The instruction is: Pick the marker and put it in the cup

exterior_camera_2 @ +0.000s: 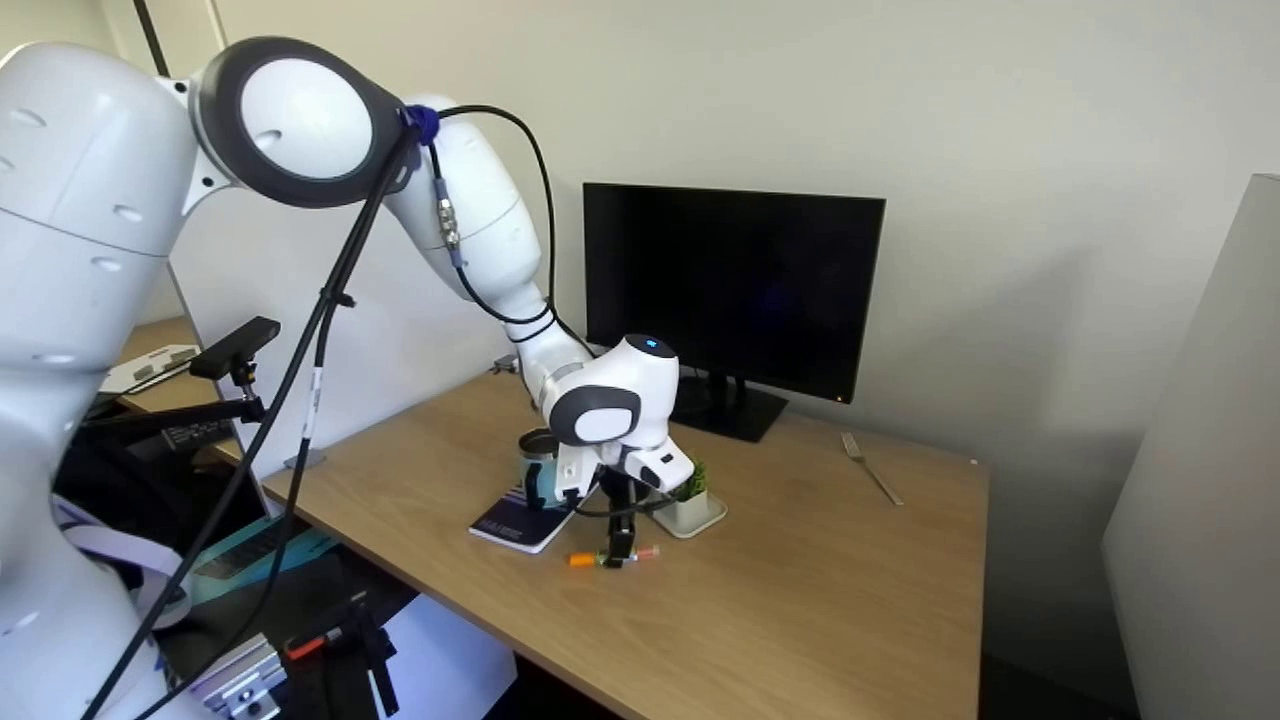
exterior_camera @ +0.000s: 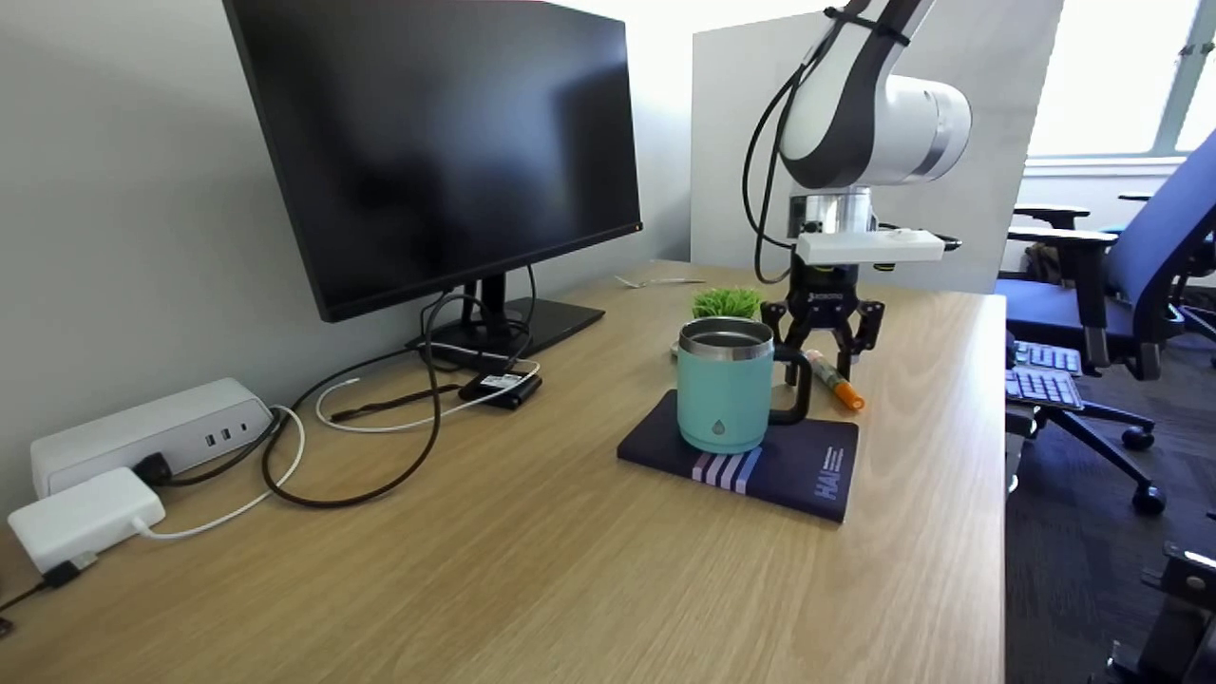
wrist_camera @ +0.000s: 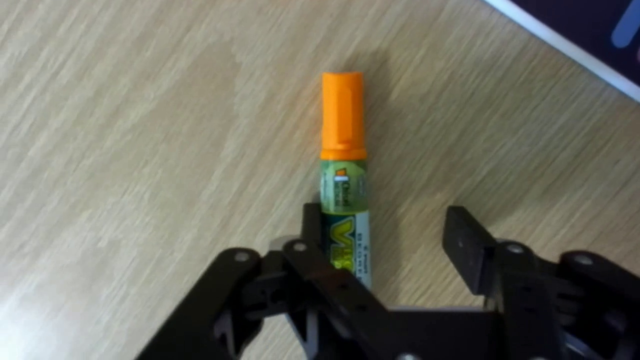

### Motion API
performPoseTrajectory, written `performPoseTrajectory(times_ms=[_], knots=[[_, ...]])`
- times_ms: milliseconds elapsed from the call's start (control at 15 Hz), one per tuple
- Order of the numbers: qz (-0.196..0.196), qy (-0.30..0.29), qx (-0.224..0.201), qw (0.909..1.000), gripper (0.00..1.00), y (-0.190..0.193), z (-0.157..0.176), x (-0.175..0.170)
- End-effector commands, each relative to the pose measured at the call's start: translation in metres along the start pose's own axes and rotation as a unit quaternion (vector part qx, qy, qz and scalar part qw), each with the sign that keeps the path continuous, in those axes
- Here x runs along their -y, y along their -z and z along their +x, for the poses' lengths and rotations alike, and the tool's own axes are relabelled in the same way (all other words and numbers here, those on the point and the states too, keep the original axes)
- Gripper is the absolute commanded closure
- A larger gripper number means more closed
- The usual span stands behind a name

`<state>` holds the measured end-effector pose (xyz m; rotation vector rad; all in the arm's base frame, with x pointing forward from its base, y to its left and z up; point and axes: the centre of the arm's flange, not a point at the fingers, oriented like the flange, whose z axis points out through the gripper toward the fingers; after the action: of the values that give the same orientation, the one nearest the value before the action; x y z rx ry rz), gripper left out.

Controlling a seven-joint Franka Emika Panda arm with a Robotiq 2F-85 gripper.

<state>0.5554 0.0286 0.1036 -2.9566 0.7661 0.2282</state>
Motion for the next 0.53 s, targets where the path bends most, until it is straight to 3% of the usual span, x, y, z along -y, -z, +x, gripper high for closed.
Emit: performPoseTrajectory(times_ms=[0,333,467], knots=[[-0.005,-0.002,-0.008,1.0000,0.66,-0.0044,0.0036,-0.0004],[-0.008,-0.004,-0.010,0.9999,0.99,0.0001,0.0075,-0.0052],[-0.008,-0.005,-0.012,0.9999,0.94,0.0018,0.0068,-0.0052]])
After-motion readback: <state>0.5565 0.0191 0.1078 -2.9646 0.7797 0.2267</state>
